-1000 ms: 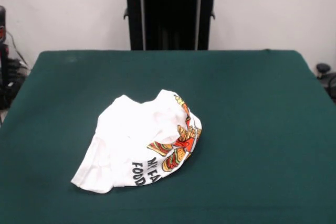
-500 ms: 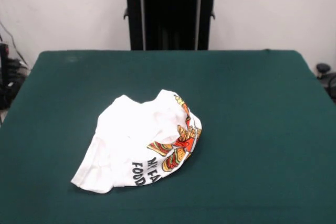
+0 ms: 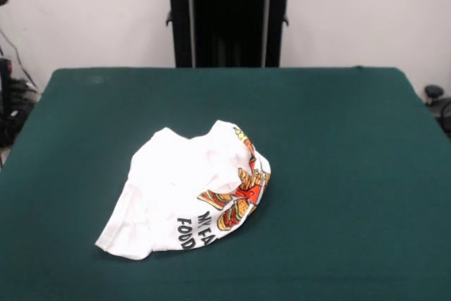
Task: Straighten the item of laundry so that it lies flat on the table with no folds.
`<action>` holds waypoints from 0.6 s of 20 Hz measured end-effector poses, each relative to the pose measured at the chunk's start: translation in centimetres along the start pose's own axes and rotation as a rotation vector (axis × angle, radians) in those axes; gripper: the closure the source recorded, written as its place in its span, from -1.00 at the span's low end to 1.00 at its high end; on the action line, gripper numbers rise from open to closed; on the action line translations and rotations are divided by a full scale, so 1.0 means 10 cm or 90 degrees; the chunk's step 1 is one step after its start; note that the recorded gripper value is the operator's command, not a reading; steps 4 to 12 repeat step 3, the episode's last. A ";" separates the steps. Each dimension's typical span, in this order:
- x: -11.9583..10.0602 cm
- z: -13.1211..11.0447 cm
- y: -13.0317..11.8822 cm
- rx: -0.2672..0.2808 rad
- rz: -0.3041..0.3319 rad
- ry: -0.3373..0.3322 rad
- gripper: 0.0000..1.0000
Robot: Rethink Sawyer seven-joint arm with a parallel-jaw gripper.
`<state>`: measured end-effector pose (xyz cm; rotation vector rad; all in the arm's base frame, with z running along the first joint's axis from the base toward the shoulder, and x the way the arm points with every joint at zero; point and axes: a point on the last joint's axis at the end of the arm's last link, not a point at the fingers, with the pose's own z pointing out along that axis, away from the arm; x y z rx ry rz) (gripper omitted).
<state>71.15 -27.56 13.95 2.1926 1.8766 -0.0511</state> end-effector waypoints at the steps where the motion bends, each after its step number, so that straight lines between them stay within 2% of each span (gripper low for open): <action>1: 0.06 -0.01 0.02 -0.002 -0.009 -0.003 -1.00; 2: 0.23 -0.04 0.07 -0.009 -0.031 -0.008 -1.00; 3: 0.28 -0.05 0.09 -0.011 -0.038 -0.010 -1.00; 12: 0.28 -0.05 0.09 -0.011 -0.038 -0.010 -1.00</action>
